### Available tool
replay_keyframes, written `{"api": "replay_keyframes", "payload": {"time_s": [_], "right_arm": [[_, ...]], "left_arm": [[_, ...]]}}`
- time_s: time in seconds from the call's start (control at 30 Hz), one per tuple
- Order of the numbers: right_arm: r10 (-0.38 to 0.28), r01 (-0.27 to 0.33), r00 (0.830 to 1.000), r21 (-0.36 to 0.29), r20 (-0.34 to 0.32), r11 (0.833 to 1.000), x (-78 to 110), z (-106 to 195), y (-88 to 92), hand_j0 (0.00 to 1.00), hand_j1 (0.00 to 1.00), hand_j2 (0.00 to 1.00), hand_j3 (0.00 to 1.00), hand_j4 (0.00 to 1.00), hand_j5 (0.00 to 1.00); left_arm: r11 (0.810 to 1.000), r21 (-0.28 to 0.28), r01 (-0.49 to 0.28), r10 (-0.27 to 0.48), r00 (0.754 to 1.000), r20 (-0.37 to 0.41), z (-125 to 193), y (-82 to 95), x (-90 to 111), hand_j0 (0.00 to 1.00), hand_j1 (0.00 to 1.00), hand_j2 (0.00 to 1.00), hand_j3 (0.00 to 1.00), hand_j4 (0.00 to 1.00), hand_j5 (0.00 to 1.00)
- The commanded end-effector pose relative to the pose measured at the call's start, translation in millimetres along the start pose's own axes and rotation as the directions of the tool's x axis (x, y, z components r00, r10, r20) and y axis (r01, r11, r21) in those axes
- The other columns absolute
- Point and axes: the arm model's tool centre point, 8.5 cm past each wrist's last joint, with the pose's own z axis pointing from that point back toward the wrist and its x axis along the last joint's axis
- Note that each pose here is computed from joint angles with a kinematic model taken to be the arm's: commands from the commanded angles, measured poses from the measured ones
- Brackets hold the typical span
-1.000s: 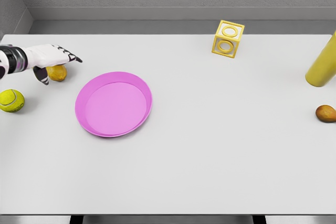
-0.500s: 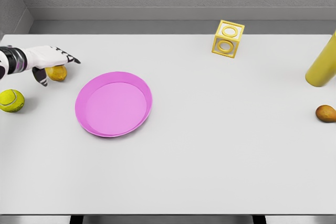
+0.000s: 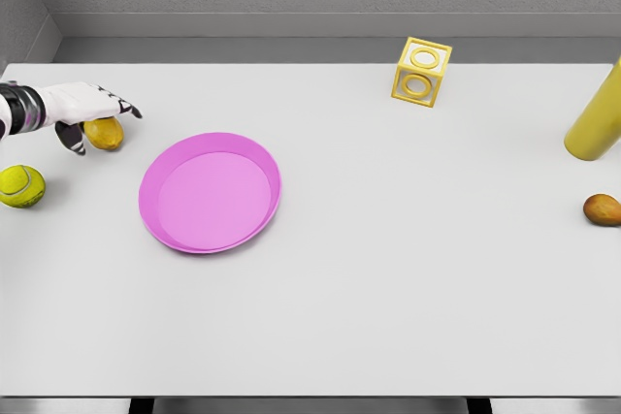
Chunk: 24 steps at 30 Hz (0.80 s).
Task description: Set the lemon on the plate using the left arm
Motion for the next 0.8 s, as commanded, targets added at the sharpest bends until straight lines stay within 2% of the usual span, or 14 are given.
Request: {"api": "replay_keyframes", "payload": {"time_s": [0.0, 0.63, 0.77], "right_arm": [[-0.001, 0.001, 1.0, 0.0, -0.001, 1.0, -0.9, 0.2, 0.0, 1.0, 1.0, 1.0, 1.0, 1.0, 1.0], [-0.001, 0.001, 1.0, 0.0, 0.0, 1.0, 0.1, 0.0, 0.0, 1.0, 1.0, 1.0, 1.0, 1.0, 1.0], [-0.001, 0.001, 1.0, 0.0, 0.0, 1.0, 0.1, 0.0, 0.0, 1.0, 1.0, 1.0, 1.0, 1.0, 1.0]], "left_arm": [[1.0, 0.003, -0.002, 0.002, 1.0, -0.001, 0.6, 0.5, -0.5, 0.81, 0.81, 0.81, 0.81, 0.81, 0.81], [1.0, -0.008, -0.004, 0.004, 1.0, 0.004, -1.8, -4.9, 1.8, 0.79, 0.79, 0.79, 0.79, 0.79, 0.79], [1.0, -0.011, -0.003, 0.003, 1.0, 0.007, -2.3, -5.9, 2.5, 0.73, 0.73, 0.73, 0.73, 0.73, 0.73]]}}
